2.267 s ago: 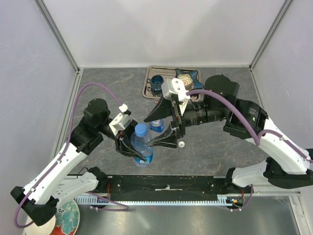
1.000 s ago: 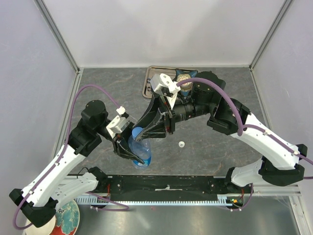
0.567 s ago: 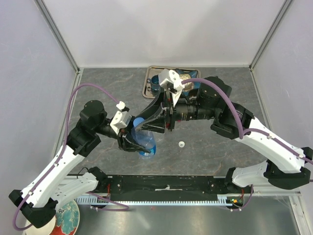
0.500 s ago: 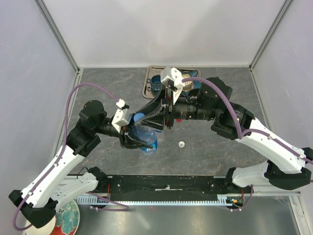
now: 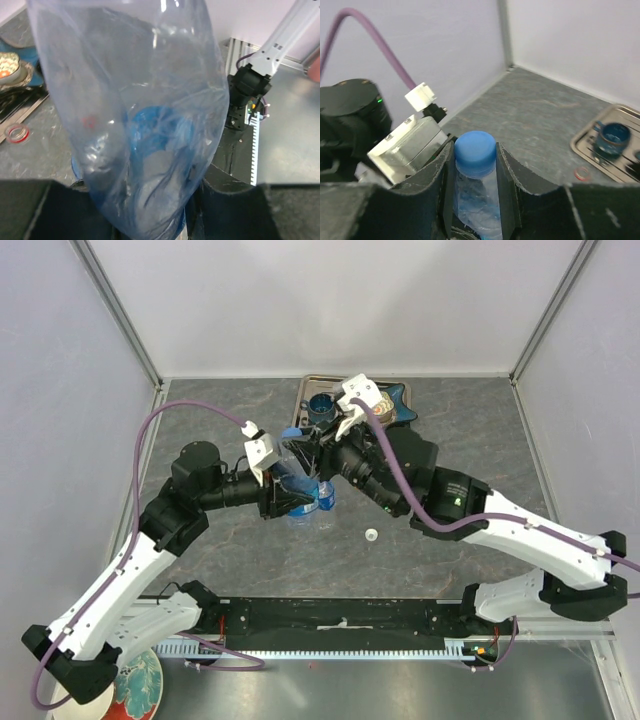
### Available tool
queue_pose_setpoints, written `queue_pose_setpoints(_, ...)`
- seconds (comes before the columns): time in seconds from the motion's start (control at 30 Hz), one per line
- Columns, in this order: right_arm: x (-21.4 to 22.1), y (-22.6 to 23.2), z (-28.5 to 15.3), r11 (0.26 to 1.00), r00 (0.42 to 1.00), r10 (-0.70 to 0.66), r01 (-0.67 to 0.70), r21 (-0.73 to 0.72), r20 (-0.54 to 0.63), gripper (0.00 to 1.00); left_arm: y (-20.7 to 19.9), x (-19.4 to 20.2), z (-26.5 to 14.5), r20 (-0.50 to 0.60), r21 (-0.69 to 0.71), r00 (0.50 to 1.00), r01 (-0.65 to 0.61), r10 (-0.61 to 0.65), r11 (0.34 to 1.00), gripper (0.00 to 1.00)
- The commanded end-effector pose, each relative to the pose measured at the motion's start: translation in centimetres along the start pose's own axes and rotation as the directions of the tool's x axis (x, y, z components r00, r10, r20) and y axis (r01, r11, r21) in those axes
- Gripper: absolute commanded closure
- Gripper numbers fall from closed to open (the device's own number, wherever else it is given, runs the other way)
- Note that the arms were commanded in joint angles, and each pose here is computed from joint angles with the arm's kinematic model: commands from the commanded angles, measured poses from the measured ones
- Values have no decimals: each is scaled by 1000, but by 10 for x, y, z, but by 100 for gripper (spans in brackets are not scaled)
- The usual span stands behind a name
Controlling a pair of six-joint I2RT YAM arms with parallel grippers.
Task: Screw on the bottle caps
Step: Screw the bottle cap onto the plastic bottle.
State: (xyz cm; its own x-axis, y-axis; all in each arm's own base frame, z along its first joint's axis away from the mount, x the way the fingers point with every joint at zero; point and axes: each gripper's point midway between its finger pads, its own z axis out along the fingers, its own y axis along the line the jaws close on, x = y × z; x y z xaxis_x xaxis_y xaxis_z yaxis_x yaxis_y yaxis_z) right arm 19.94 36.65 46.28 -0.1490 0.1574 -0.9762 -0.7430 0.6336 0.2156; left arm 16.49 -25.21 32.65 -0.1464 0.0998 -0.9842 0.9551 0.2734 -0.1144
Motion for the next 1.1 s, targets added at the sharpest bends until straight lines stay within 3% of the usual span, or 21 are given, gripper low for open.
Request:
queue_pose_setpoints(0.0, 75, -95, -14, 790, 953, -165, 283, 544, -256, 100, 1, -63, -10, 185, -60, 969, -156, 164, 986, 80)
queue_pose_setpoints(0.1, 77, -104, -22, 691, 949, -174, 307, 654, -262, 100, 2, -61, -10, 180, -64, 970, -151, 161, 986, 80)
queue_pose_setpoints(0.2, 78, -98, -21, 675, 952, -173, 302, 673, -254, 100, 0, -56, -10, 170, -49, 974, -146, 152, 988, 80)
queue_pose_setpoints(0.37, 72, -85, -15, 726, 973, -113, 220, 652, -202, 100, -2, -47, -8, 155, -33, 977, -145, 149, 989, 80)
queue_pose_setpoints(0.47, 56, -65, -9, 813, 989, -46, 121, 570, -143, 98, -2, -39, -8, 141, -26, 980, -140, 142, 990, 80)
queue_pose_setpoints(0.6, 2, -32, -23, 936, 996, 89, -86, 342, 6, 71, -9, -29, -8, 126, 14, 983, -132, 130, 991, 80)
queue_pose_setpoints(0.67, -25, -12, -32, 967, 985, 156, -166, 193, 69, 54, -17, -22, -8, 123, 64, 984, -140, 132, 988, 81)
queue_pose_setpoints(0.77, -56, -5, -59, 973, 968, 216, -225, 57, 126, 40, -36, -18, -12, 132, 163, 981, -165, 144, 973, 83)
queue_pose_setpoints(0.97, -61, 3, -87, 980, 979, 175, -164, -108, 100, 13, -72, -19, -22, 174, 365, 964, -251, 200, 897, 88)
queue_pose_setpoints(1.07, -52, 28, -92, 956, 991, 128, -111, -271, 48, 11, -81, -22, -25, 181, 420, 964, -254, 194, 871, 89)
